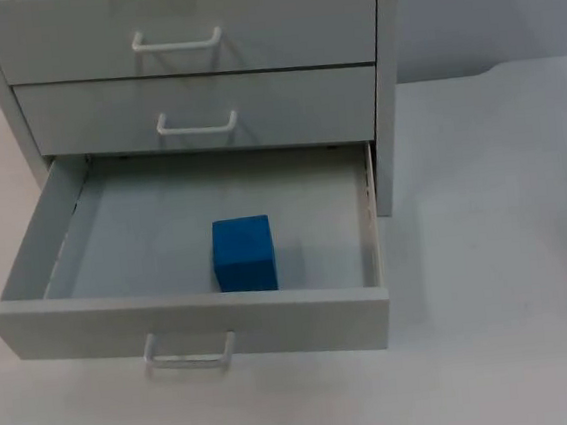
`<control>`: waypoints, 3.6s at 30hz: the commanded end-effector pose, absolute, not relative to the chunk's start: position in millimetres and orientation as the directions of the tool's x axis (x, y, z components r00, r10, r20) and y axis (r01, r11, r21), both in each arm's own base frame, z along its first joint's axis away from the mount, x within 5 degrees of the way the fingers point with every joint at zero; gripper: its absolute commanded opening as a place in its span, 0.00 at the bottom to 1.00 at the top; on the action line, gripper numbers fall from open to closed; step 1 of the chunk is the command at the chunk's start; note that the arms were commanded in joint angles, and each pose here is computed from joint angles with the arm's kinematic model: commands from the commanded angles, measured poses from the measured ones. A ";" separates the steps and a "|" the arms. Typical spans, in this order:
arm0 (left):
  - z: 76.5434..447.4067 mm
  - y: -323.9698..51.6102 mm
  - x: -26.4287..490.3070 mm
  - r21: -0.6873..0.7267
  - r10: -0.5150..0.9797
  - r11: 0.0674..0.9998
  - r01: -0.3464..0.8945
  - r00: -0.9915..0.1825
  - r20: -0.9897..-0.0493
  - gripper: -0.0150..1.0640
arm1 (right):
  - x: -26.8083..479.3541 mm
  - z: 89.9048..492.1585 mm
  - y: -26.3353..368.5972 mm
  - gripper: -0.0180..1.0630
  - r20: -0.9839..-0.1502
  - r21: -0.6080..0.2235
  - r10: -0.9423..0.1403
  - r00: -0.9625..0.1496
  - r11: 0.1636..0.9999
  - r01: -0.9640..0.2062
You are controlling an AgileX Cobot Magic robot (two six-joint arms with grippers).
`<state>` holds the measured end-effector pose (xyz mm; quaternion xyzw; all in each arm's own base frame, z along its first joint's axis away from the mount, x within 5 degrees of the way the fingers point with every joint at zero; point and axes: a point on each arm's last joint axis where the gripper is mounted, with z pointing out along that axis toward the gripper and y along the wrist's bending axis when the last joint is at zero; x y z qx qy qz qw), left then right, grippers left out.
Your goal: Open the drawer with the left hand, place the block into the drawer with the right hand, then close the drawer with the left hand.
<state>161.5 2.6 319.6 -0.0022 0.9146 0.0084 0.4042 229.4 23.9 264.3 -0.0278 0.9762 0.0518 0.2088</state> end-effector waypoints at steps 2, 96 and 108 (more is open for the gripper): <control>316.8 -1.6 162.6 -0.013 0.013 0.999 0.032 -0.684 -0.730 0.95 | 226.9 265.4 22.3 0.72 -0.410 0.091 -0.032 -0.912 0.993 -0.076; 119.2 -216.1 198.0 0.535 0.992 0.098 0.839 -0.039 -0.121 0.01 | 228.3 265.7 19.8 0.72 -0.424 0.053 -0.056 -0.904 0.995 -0.087; 119.3 -215.0 207.0 0.568 0.984 0.146 0.810 -0.060 -0.167 0.01 | 228.9 266.0 19.8 0.72 -0.431 0.053 -0.056 -0.901 0.995 -0.087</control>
